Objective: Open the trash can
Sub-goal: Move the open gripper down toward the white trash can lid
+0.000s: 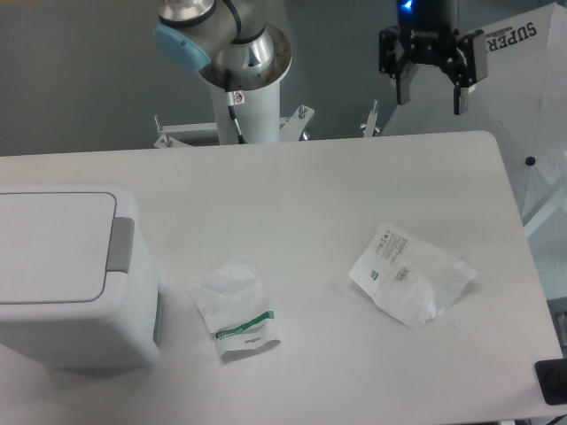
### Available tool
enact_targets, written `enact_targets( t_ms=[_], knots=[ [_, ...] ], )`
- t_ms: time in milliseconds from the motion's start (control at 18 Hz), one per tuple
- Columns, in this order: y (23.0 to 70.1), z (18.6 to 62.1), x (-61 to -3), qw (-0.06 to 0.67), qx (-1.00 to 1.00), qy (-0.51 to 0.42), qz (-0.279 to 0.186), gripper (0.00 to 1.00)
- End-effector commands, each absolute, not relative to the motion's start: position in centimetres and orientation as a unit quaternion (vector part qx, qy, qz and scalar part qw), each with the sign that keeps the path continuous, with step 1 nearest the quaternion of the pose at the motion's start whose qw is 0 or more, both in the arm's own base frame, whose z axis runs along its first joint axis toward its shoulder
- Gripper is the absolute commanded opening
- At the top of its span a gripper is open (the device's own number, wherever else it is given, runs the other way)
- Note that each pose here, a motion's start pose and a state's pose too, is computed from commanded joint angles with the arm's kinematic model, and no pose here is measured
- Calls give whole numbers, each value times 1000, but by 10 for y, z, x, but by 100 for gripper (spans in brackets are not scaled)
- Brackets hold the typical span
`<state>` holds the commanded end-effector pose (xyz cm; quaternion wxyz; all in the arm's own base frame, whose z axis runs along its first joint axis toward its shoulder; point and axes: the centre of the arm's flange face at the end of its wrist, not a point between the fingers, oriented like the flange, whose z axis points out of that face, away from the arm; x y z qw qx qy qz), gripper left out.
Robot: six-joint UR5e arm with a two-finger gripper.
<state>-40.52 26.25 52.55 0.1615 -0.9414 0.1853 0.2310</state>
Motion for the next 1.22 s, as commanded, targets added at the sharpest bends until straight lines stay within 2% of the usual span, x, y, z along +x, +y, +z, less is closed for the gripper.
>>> enact_targets(
  t_ms=[222,389,611,1000,1222],
  knots=[
    [281,542,-398,189,-947,128,226,100],
    [323,542,-381,223,-955,53,190,100],
    [366,556,-360,262,-951,-29,159,100],
    [435,555,-317,331,-925,-155,106,100],
    [484,539,-287,332,-927,-162,61,100]
  ],
)
